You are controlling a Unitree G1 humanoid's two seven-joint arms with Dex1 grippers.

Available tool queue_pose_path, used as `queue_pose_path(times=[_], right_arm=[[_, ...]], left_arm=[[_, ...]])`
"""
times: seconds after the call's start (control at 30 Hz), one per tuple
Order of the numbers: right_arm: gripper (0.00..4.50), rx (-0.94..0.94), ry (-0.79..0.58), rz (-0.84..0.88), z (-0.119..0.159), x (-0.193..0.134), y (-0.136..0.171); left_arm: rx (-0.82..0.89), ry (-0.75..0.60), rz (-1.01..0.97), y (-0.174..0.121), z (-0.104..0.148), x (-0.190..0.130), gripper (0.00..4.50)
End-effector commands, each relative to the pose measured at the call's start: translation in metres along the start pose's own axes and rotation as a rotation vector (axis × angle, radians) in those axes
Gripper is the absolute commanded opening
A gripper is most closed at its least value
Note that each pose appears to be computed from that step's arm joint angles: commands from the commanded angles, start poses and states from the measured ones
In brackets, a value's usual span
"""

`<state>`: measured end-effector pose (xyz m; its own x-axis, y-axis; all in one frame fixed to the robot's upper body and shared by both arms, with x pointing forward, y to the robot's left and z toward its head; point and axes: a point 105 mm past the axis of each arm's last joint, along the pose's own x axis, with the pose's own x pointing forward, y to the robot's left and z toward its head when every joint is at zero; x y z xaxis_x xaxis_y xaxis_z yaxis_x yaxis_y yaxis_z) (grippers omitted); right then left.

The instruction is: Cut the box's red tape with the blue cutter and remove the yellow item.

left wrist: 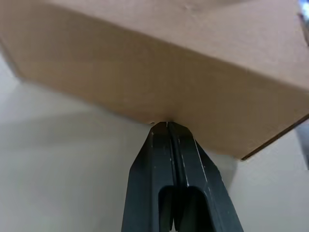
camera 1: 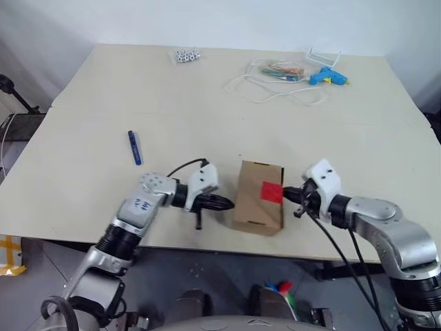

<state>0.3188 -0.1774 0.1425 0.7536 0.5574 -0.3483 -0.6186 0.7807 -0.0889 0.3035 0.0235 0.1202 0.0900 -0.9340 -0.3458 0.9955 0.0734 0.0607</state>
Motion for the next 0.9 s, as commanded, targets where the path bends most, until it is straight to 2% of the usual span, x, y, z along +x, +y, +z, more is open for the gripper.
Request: queue_pose_path(times=[0.03,0.23,0.33,0.43,0.53,0.67,0.73,0.77,0.83,0.9], right_arm=[[0.0,-0.042,-0.034,-0.029,0.014,-0.007,-0.019],[0.0,-0.043,-0.055,-0.025,0.02,0.001,-0.038],[0.0,-0.069,-0.063,-0.007,0.024,0.006,-0.045],[0.0,-0.093,-0.074,0.012,0.026,0.008,-0.046],[0.0,-0.148,-0.114,-0.003,0.033,0.001,-0.054],[0.0,-0.173,-0.278,0.038,0.062,-0.035,-0.062],[0.0,-0.148,-0.348,0.122,0.074,-0.053,-0.053],[0.17,-0.159,-0.375,0.168,0.079,-0.061,-0.046],[0.58,-0.183,-0.388,0.203,0.084,-0.071,-0.036],[1.23,-0.25,-0.399,0.226,0.087,-0.076,-0.023]], left_arm=[[0.007,-0.062,0.001,-0.012,0.016,0.02,0.02],[0.023,-0.052,0.011,-0.014,0.018,0.03,0.02],[0.055,-0.028,0.051,-0.005,0.017,0.021,0.02],[0.078,-0.017,0.111,0.007,0.015,0.0,0.02],[0.141,-0.06,0.178,0.02,0.025,-0.026,0.02],[0.166,-0.288,0.304,0.041,0.068,-0.096,0.02],[0.109,-0.28,0.301,0.04,0.066,-0.128,0.41],[0.073,-0.243,0.316,0.039,0.058,-0.144,0.62],[0.05,-0.18,0.378,0.037,0.042,-0.174,1.21],[0.024,-0.142,0.504,0.036,0.019,-0.21,1.81]])
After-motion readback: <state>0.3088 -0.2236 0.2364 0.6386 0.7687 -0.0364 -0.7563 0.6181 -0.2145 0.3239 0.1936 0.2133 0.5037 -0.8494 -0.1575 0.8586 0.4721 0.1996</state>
